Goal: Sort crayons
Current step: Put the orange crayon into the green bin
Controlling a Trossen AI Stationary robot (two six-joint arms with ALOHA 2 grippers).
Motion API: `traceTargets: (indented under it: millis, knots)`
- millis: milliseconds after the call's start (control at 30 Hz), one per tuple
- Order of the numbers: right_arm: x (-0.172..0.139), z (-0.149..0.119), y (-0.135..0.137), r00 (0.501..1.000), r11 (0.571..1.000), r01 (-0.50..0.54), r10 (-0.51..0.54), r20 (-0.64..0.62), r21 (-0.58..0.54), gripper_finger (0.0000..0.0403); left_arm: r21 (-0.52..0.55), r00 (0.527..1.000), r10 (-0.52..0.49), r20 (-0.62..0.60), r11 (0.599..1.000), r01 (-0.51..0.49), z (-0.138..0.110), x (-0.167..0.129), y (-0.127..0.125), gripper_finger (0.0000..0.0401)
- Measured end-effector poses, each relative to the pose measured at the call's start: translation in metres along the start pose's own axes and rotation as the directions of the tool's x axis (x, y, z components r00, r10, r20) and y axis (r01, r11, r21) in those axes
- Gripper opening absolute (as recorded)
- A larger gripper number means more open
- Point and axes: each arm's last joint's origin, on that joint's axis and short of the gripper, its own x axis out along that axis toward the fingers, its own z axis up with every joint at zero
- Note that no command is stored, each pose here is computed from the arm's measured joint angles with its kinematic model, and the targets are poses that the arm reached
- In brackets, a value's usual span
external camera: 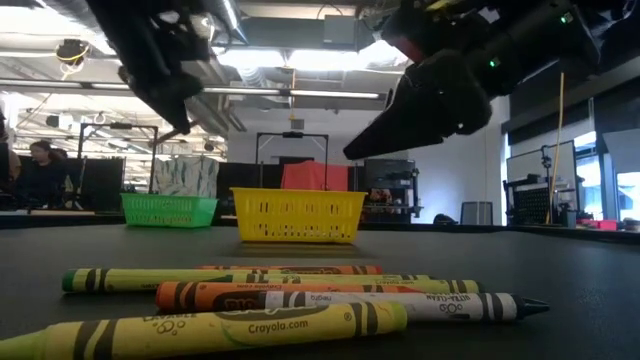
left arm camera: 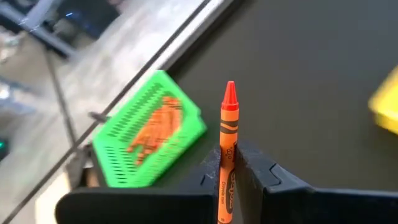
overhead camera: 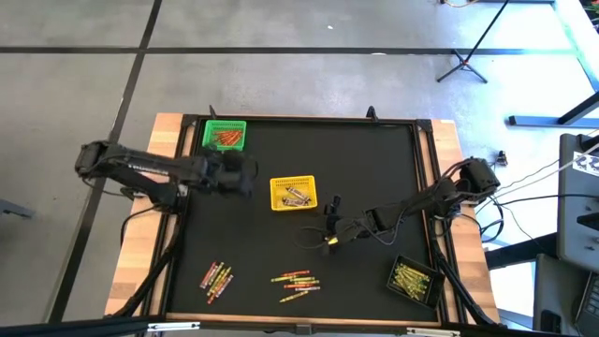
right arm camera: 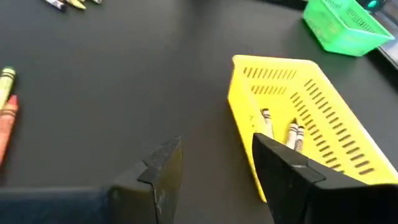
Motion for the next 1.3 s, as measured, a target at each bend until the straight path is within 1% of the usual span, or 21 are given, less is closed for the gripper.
traceTargets:
  millis: [133,267,400,533,633,800,867,967,1167,1300]
  knots:
    - [-0.006,0.004,-0.016,0.999,0.999,0.03,-0.029,-0.035,0.025,0.0176,-0.006,0.997,0.06,-0.046,0.998,-0.06,0.013,0.023,0.018,0.0015]
    - [-0.01,0.005,-0.03,0.995,0.998,0.057,-0.056,-0.079,0.019,0.0157,-0.03,0.993,0.051,-0.111,0.998,-0.054,0.023,0.045,0.038,0.0015]
    - [-0.008,0.002,-0.044,0.989,0.996,0.088,-0.086,-0.12,0.011,0.0147,-0.036,0.987,0.037,-0.154,0.998,-0.043,0.029,0.063,0.057,0.0015]
    - [-0.004,-0.006,-0.056,0.985,0.994,0.105,-0.099,-0.139,0.038,0.0146,-0.025,0.977,0.057,-0.204,0.998,-0.063,0.029,0.075,0.076,0.0015]
    - [-0.002,-0.011,-0.06,0.982,0.992,0.111,-0.1,-0.158,0.062,0.0145,-0.028,0.968,0.081,-0.239,0.996,-0.09,0.026,0.084,0.09,0.0015]
    - [-0.002,-0.011,-0.061,0.984,0.993,0.097,-0.085,-0.158,0.07,0.0145,-0.062,0.946,0.075,-0.316,0.993,-0.099,0.013,0.099,0.108,0.0015]
    - [-0.002,-0.011,-0.061,0.985,0.993,0.098,-0.086,-0.151,0.072,0.0145,-0.071,0.939,0.059,-0.338,0.994,-0.088,0.007,0.104,0.113,0.0015]
    - [-0.002,-0.009,-0.061,0.987,0.992,0.098,-0.086,-0.136,0.079,0.0145,-0.109,0.943,0.039,-0.329,0.991,-0.079,0.002,0.113,0.118,0.0015]
    - [-0.001,-0.005,-0.061,0.991,0.991,0.097,-0.088,-0.097,0.093,0.0145,-0.15,0.964,0.064,-0.258,0.983,-0.106,0.0,0.124,0.126,0.0016]
    - [-0.001,-0.005,-0.061,0.992,0.99,0.098,-0.089,-0.095,0.097,0.0145,-0.173,0.972,0.047,-0.231,0.981,-0.089,0.002,0.126,0.127,0.003]
